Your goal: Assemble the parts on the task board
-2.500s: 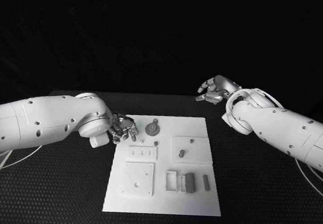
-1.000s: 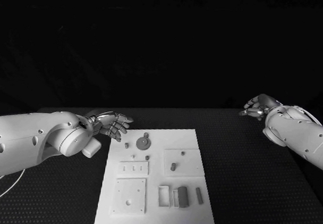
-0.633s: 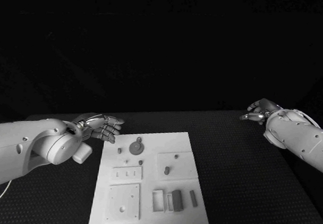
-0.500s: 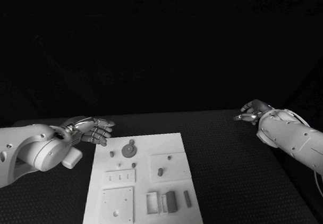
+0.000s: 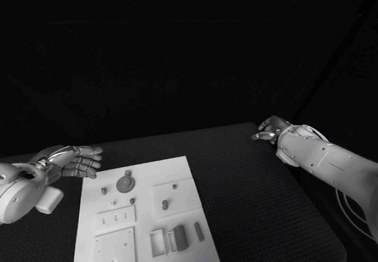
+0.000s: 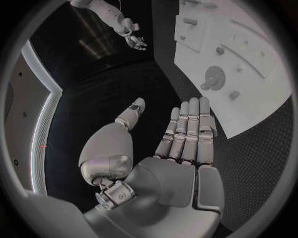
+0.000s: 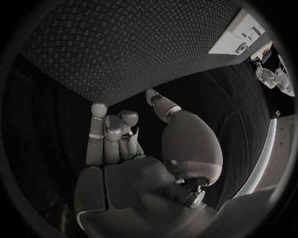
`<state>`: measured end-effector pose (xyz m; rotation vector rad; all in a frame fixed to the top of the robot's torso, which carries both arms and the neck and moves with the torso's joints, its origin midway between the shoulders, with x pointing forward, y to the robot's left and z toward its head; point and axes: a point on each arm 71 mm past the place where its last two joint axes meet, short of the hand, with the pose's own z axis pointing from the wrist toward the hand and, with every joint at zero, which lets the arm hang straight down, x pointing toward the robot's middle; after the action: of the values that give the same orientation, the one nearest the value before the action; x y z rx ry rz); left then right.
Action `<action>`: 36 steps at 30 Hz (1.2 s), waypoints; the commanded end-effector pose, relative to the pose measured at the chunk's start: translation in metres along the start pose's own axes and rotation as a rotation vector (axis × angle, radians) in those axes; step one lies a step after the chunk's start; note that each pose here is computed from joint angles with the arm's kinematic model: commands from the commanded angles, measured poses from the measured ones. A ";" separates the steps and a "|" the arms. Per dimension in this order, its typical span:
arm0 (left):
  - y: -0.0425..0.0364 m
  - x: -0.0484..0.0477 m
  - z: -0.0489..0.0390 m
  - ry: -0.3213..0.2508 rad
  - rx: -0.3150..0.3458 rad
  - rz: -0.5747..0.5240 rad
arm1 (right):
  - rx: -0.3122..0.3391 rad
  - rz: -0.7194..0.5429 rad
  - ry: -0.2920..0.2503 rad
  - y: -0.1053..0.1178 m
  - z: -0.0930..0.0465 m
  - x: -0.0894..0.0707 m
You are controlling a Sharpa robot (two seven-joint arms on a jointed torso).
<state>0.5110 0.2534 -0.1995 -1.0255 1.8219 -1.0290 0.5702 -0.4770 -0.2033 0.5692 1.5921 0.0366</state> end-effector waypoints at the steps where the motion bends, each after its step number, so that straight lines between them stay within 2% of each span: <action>1: -0.0031 0.0020 0.0005 0.021 0.032 -0.021 | -0.018 0.019 0.012 0.001 -0.001 0.002; 11: -0.0033 0.0014 0.0008 0.024 0.040 -0.027 | -0.016 0.043 -0.009 -0.003 -0.001 0.003; 14: -0.0033 0.0013 0.0010 0.027 0.040 -0.028 | -0.015 0.050 -0.033 -0.003 -0.001 0.002; 16: -0.0033 0.0021 0.0012 0.034 0.038 -0.028 | 0.004 0.060 -0.059 -0.006 -0.001 -0.001; 22: -0.0035 0.0028 0.0015 0.042 0.041 -0.028 | 0.037 0.116 -0.083 -0.015 -0.001 -0.005; 32: -0.0045 0.0000 0.0012 0.025 0.061 -0.039 | -0.021 0.246 -0.158 -0.010 -0.001 -0.009; 36: -0.0045 -0.0003 0.0014 0.024 0.062 -0.041 | -0.031 0.297 -0.192 -0.009 -0.001 -0.016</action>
<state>0.5131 0.2538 -0.1979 -1.0270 1.7995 -1.0876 0.5654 -0.4902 -0.1995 0.7336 1.3996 0.1582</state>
